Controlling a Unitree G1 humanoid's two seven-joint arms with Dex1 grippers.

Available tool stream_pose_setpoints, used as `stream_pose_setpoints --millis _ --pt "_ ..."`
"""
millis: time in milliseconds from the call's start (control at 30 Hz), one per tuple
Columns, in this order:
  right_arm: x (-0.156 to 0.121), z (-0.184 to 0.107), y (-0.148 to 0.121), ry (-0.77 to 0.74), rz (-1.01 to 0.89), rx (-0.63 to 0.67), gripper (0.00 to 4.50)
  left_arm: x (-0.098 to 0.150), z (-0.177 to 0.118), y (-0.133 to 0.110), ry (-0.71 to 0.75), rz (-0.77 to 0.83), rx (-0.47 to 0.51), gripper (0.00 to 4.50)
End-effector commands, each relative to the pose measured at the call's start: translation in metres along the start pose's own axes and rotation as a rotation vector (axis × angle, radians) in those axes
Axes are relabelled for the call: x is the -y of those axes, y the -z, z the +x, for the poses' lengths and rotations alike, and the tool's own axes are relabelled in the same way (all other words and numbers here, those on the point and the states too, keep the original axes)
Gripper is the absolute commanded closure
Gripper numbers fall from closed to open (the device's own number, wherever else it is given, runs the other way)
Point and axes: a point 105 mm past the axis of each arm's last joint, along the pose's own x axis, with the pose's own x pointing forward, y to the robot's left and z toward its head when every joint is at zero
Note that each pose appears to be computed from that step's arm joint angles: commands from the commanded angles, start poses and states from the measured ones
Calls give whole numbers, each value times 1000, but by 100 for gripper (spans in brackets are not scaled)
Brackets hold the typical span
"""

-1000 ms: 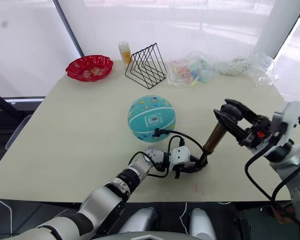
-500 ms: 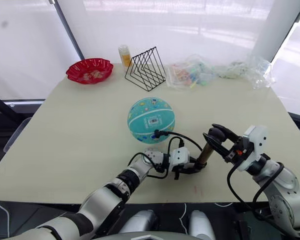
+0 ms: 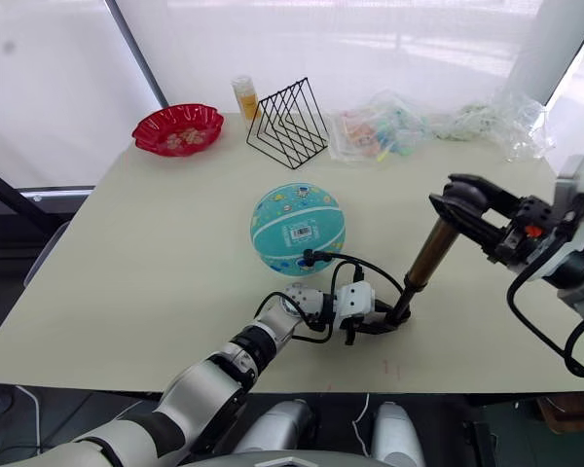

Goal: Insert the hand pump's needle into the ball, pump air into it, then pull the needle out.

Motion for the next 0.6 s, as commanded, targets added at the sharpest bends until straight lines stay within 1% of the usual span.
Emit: stream_pose_setpoints --millis 33,100,200,267,300,367,400,467,500,600 --pt "-7 -5 -19 37 -68 82 287 41 -6 56 119 -116 -206 346" --pt "-8 -5 -11 44 -56 56 287 41 -6 56 119 -116 -206 346" --pt "-13 -14 62 82 71 -102 287 41 -6 56 121 -116 -207 346" --pt "-18 -21 90 82 99 -166 287 41 -6 56 121 -115 -207 346" --pt "-23 -23 110 79 125 -205 287 41 -6 56 122 -115 -208 346" --pt "-34 -24 141 53 151 -266 287 40 -7 57 120 -113 -211 346" --pt "-37 -23 153 52 170 -275 287 40 -7 57 118 -112 -212 346" --pt "-43 -25 182 34 177 -355 287 40 -7 57 118 -111 -213 346" --pt "-43 -26 192 45 183 -380 287 40 -7 57 118 -111 -213 346" --pt "-43 -30 208 52 179 -434 287 40 -7 57 118 -111 -212 346"
